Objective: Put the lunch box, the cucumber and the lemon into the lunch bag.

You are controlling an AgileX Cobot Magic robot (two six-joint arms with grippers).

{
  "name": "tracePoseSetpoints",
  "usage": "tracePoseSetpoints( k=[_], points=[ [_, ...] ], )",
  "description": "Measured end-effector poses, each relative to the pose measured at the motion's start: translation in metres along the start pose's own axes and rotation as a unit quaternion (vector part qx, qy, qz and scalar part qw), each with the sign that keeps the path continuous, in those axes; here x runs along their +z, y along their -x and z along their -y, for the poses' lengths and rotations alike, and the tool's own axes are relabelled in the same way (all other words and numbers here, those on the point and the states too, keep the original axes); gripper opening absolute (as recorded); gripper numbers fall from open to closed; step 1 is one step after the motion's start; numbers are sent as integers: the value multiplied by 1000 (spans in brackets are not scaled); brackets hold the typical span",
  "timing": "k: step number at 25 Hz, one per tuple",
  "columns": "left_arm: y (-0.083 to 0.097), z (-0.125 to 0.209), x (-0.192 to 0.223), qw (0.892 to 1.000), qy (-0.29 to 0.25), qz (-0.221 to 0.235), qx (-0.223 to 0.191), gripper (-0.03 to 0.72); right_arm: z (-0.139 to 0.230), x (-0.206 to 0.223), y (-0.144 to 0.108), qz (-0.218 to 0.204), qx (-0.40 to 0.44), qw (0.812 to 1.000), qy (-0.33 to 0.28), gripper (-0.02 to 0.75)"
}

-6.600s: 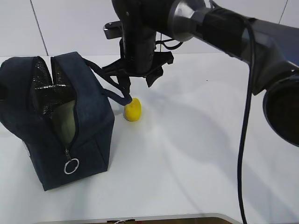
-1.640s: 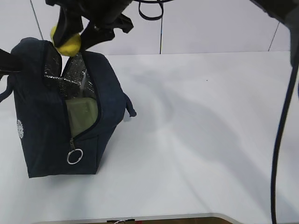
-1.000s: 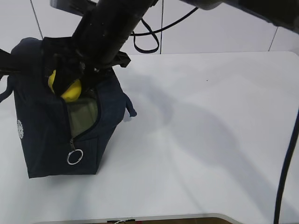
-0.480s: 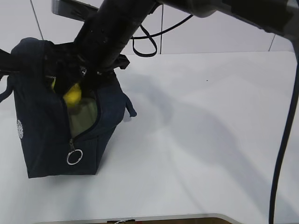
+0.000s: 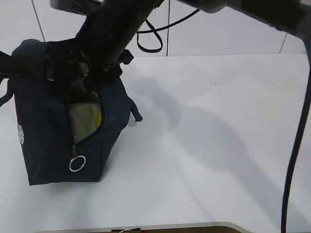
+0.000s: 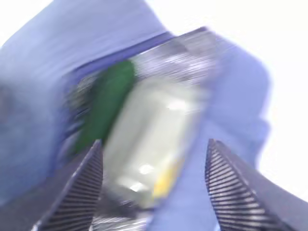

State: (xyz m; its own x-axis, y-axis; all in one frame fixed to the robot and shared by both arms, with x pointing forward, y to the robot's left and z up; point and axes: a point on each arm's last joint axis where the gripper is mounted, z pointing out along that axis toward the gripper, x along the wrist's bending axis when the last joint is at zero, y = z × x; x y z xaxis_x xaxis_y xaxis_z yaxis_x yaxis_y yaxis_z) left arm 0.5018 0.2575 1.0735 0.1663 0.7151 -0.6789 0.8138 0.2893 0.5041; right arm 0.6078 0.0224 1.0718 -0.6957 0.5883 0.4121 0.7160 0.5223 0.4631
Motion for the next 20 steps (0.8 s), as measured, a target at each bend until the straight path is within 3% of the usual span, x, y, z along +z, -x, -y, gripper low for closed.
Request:
tracePoseSetpoints(
  k=[5, 9, 16, 20],
  points=[
    [0, 0, 0, 1000, 0, 0, 1, -10, -15, -28, -2, 71, -46, 996, 36, 526],
    [0, 0, 0, 1000, 0, 0, 4, -10, -21, -46, 7, 123, -29, 990, 59, 526],
    [0, 0, 0, 1000, -1, 0, 6, -10, -20, -66, 46, 143, 17, 987, 73, 507],
    [0, 0, 0, 1000, -1, 0, 6, -10, -19, -78, 68, 100, 47, 990, 88, 500]
  ],
)
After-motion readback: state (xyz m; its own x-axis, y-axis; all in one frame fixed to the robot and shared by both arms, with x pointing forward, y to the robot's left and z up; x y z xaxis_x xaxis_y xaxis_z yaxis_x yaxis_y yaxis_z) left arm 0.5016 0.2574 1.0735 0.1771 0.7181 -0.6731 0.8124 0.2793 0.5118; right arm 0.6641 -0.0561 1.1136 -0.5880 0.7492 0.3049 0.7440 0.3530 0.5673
